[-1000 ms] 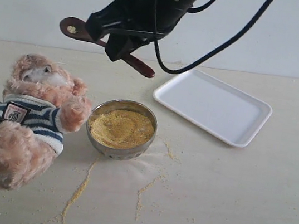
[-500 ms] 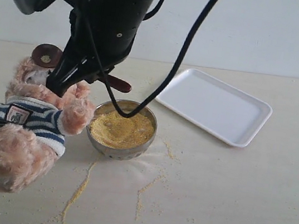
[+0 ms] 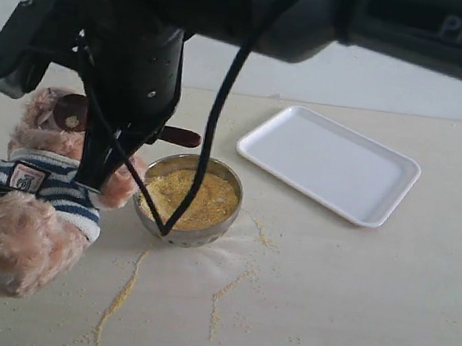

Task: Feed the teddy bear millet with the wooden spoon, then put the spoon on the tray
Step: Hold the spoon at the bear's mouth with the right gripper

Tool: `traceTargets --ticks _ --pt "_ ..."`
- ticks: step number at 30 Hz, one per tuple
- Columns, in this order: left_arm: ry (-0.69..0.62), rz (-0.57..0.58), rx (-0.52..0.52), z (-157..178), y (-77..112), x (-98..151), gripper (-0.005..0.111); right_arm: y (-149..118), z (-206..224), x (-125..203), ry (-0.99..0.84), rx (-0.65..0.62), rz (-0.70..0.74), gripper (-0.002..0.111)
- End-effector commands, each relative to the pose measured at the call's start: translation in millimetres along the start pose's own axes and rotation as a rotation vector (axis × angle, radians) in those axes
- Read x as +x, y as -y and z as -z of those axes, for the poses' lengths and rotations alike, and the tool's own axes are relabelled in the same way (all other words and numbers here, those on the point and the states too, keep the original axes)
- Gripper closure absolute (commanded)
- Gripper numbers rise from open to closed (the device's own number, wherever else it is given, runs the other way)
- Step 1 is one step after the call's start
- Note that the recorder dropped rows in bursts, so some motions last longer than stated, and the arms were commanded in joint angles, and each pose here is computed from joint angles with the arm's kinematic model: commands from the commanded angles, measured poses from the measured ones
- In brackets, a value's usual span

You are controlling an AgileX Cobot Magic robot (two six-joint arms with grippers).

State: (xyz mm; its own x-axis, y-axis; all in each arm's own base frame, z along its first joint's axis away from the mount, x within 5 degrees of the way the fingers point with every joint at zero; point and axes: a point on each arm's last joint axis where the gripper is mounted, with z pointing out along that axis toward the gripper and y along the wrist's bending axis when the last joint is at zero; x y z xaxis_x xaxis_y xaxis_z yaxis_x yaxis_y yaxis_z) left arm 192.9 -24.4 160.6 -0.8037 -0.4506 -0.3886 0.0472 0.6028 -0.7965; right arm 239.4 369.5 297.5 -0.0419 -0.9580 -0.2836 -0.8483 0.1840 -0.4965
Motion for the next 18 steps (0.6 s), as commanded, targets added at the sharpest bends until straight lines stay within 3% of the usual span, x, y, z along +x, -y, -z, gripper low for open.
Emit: traceTargets --ticks 1,10,18 --pt "0.000 -0.015 0.024 -0.5 3.2 -0.7 0.102 -5.2 4.3 -10.1 0.007 0.130 0.063 0.109" --pt "0.000 -0.015 0.024 -0.5 3.2 -0.7 0.102 -10.5 0.9 -12.3 -0.055 0.220 0.138 0.109" --pt "0.000 -0.015 0.024 -0.5 3.2 -0.7 0.102 -18.2 -9.6 -14.1 -0.076 0.213 0.157 0.109"
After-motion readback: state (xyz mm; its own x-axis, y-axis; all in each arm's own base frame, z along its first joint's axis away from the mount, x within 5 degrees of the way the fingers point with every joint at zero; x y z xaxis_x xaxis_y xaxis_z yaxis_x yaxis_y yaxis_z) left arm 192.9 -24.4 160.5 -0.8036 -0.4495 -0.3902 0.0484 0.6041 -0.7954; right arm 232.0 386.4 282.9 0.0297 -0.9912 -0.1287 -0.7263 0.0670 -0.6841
